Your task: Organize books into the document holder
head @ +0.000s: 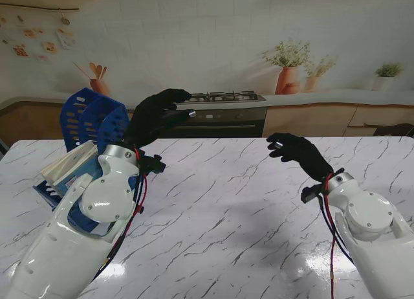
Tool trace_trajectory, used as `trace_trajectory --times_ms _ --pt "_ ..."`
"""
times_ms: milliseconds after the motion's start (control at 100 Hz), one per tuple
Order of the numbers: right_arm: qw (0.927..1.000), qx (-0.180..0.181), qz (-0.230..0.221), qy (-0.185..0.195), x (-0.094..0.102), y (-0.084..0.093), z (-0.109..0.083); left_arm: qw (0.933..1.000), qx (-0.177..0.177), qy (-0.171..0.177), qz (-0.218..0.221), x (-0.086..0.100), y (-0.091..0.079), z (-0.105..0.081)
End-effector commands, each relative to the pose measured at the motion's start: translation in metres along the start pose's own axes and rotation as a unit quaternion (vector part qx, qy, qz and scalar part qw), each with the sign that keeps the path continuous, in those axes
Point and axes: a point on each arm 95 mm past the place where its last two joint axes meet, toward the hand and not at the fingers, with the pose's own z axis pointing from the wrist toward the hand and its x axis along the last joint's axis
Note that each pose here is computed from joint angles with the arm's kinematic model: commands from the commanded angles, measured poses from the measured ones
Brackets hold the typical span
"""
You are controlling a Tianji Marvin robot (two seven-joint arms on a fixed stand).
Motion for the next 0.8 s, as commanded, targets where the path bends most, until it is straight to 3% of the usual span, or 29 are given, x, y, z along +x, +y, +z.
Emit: trace_trajectory --times_ms 0,110,400,630,790 --pt "1.0000 0.005 0.004 0.005 -0.001 -0.010 0.000 0.9995 -0.029 -0.007 -0.003 -0.011 0.018 -0.007" --pt "0.9999 0.010 0.002 0.006 -0.001 -0.015 0.000 0.9974 -0.064 -0.025 -0.023 -0.026 0.031 -0.014" --pt "0.9997 0.022 0.001 0.006 -0.008 -0.030 0.000 0.9894 -0.106 -0.065 -0.075 -0.067 0.064 -0.035" --pt "0.9993 0.035 -0.007 0.006 -0.014 -0.041 -0.001 0.9810 -0.116 -0.105 -0.114 -0.097 0.080 -0.050" --pt "0.9991 0.043 -0.001 -0.001 -0.022 -0.049 -0.003 0.9777 -0.121 -0.112 -0.129 -0.103 0.082 -0.055"
